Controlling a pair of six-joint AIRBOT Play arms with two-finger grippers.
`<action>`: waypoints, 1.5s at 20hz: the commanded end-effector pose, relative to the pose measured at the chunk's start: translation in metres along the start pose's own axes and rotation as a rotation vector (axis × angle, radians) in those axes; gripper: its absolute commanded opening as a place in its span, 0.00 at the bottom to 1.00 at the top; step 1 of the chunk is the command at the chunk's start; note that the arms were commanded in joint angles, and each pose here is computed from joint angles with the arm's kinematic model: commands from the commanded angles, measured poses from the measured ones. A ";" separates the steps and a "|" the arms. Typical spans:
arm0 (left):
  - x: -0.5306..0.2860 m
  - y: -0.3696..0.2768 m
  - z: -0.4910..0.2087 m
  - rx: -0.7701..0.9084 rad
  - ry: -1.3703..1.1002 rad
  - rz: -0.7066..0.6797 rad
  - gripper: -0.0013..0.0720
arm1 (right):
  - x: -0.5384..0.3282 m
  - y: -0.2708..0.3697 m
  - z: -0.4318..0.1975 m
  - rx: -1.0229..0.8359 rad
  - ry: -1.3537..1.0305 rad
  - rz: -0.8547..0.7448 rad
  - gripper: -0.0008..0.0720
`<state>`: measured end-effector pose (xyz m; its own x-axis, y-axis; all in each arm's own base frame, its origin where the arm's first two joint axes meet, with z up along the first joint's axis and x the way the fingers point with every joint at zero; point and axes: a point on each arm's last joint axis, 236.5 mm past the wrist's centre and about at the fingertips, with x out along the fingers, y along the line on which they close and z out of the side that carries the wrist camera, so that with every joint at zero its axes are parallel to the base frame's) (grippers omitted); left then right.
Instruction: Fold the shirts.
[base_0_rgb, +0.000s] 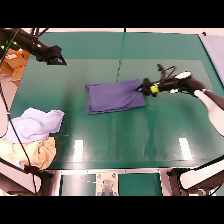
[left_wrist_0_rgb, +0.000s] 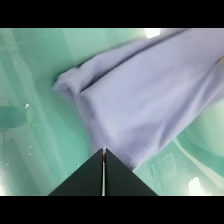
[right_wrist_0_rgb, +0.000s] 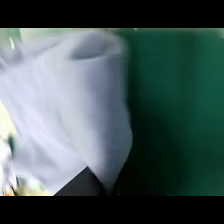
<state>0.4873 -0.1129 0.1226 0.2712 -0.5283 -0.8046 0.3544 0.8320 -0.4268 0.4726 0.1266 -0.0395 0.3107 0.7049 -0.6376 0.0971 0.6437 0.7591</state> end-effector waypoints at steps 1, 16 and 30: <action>0.000 0.000 0.000 -0.001 0.000 0.001 0.04 | -0.089 -0.022 0.054 0.081 -0.214 0.003 0.03; 0.000 0.000 0.000 -0.027 0.000 0.000 0.04 | -0.423 -0.354 -0.173 0.986 -0.764 -0.353 0.03; -0.002 -0.007 0.002 -0.029 -0.010 -0.025 0.04 | -0.425 -0.326 -0.250 1.289 -0.439 -0.447 0.59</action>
<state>0.4867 -0.1144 0.1236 0.2692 -0.5353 -0.8006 0.3291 0.8324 -0.4459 0.0821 -0.3151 -0.0764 0.3345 0.1487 -0.9306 0.9423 -0.0663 0.3281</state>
